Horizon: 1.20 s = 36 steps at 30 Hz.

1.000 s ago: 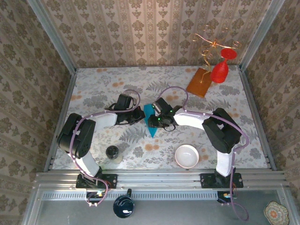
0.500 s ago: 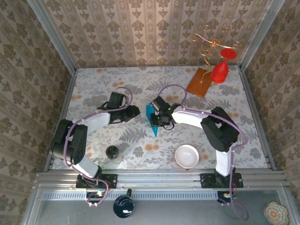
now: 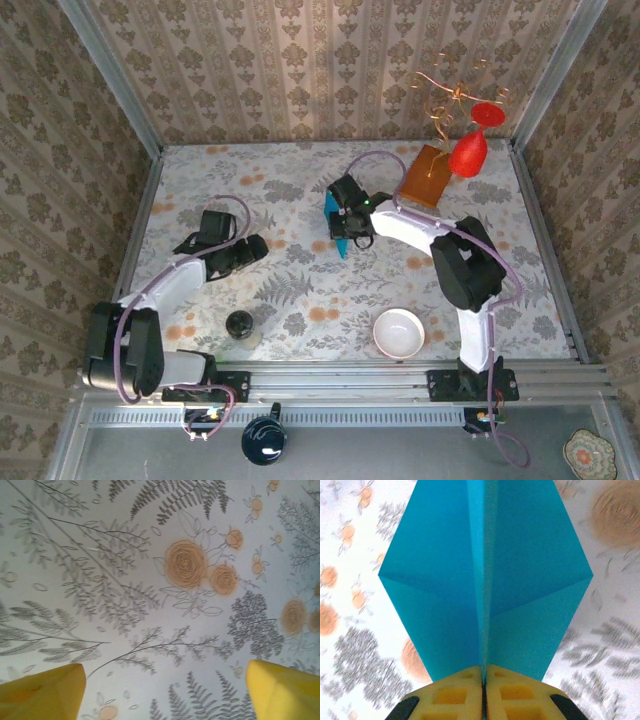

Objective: Fold a paper plane with a square sheet of paper (pick it up from the middle)
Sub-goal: Move the paper plane to the top-center of the table.

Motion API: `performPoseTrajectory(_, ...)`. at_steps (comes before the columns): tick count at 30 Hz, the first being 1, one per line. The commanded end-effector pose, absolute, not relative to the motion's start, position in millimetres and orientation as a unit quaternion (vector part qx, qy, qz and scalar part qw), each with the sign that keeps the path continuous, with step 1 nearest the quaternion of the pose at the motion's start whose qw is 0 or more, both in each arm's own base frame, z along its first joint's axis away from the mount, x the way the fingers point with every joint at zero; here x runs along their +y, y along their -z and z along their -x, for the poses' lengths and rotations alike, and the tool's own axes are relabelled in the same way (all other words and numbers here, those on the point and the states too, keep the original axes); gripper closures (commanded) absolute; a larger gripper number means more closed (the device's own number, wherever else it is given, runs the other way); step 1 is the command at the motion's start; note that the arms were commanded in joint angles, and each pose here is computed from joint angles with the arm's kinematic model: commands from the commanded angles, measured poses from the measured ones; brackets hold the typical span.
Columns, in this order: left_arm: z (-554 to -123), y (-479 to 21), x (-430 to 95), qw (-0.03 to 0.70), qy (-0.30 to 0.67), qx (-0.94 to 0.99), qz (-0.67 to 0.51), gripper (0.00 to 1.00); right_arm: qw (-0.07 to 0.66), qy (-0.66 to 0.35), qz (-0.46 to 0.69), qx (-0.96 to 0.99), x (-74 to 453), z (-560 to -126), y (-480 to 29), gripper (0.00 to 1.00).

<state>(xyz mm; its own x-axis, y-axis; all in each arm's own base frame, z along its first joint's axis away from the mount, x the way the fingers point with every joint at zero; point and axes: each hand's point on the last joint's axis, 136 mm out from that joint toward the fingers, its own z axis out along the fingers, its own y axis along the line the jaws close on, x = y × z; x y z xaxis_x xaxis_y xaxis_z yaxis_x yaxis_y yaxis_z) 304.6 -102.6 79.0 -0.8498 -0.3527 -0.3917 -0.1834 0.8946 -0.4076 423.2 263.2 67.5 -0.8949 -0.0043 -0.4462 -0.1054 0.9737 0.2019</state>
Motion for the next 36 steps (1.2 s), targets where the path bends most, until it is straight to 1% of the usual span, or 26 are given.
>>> performPoseTrajectory(1, -293.4, -74.7, -84.8, 0.238, 0.138, 0.952, 0.136, 0.11, 0.195, -0.059, 0.043, 0.978, 241.9, -428.8, -49.0, 0.87)
performPoseTrajectory(8, -291.8, -74.0, -83.4, 0.237, 0.135, 0.953, 0.132, 0.06, 0.174, -0.028, 0.043, 0.983, 229.7, -448.0, -35.7, 0.84)
performPoseTrajectory(14, -293.1, -75.4, -83.6, 0.239, 0.136, 0.953, 0.130, 0.00, 0.161, -0.023, 0.042, 0.986, 227.9, -448.5, -26.7, 0.76)
performPoseTrajectory(19, -294.3, -76.2, -84.4, 0.240, 0.138, 0.952, 0.130, 0.00, 0.153, -0.019, 0.037, 0.987, 225.4, -447.2, -20.0, 0.68)
performPoseTrajectory(28, -296.4, -79.5, -85.6, 0.240, 0.139, 0.952, 0.128, 0.00, 0.140, 0.000, 0.035, 0.989, 220.0, -447.3, -4.6, 0.59)
performPoseTrajectory(36, -298.4, -78.4, -86.8, 0.235, 0.139, 0.954, 0.127, 0.00, 0.144, 0.032, 0.034, 0.989, 209.8, -449.9, 4.9, 0.52)
